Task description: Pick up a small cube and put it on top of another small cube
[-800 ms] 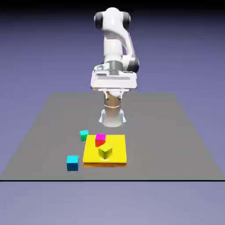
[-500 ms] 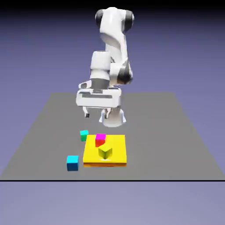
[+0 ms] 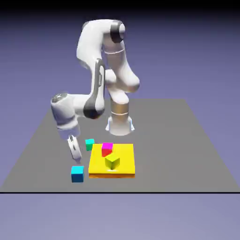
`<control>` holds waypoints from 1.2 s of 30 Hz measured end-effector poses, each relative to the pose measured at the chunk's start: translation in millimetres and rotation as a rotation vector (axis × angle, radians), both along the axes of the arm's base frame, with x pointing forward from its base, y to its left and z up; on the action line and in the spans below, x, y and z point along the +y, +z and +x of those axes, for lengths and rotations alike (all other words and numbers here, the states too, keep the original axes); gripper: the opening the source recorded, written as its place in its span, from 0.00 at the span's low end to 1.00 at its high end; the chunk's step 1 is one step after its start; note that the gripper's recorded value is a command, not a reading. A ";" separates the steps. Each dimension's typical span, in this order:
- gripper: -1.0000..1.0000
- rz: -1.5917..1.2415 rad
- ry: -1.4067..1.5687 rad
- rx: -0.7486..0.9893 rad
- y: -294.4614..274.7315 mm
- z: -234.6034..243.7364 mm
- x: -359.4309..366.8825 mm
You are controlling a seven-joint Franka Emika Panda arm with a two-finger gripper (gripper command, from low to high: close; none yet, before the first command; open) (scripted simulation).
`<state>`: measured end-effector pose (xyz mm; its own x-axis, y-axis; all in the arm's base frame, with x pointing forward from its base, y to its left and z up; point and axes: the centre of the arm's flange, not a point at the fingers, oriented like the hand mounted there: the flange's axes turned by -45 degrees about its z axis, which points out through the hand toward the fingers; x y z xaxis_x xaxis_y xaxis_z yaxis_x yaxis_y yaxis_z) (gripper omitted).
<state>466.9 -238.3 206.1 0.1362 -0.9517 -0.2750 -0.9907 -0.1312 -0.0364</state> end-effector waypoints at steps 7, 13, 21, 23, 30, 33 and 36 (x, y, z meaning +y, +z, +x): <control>0.50 0.086 -0.084 0.052 -37.5 -3.9 -6.1; 0.50 0.100 -0.086 0.061 -63.5 -5.2 0.8; 0.50 0.066 -0.084 0.047 -82.7 -5.0 4.1; 0.00 0.058 -0.083 0.042 -83.6 -4.5 4.1; 0.00 0.091 -0.087 0.057 -75.7 -5.6 3.2; 0.00 0.099 -0.087 0.059 -67.0 -5.3 1.6; 0.00 0.099 -0.086 0.058 -55.8 -4.6 -1.1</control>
<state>462.2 -239.4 150.3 0.0368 -0.9269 -0.3736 -0.9989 -0.0446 0.0123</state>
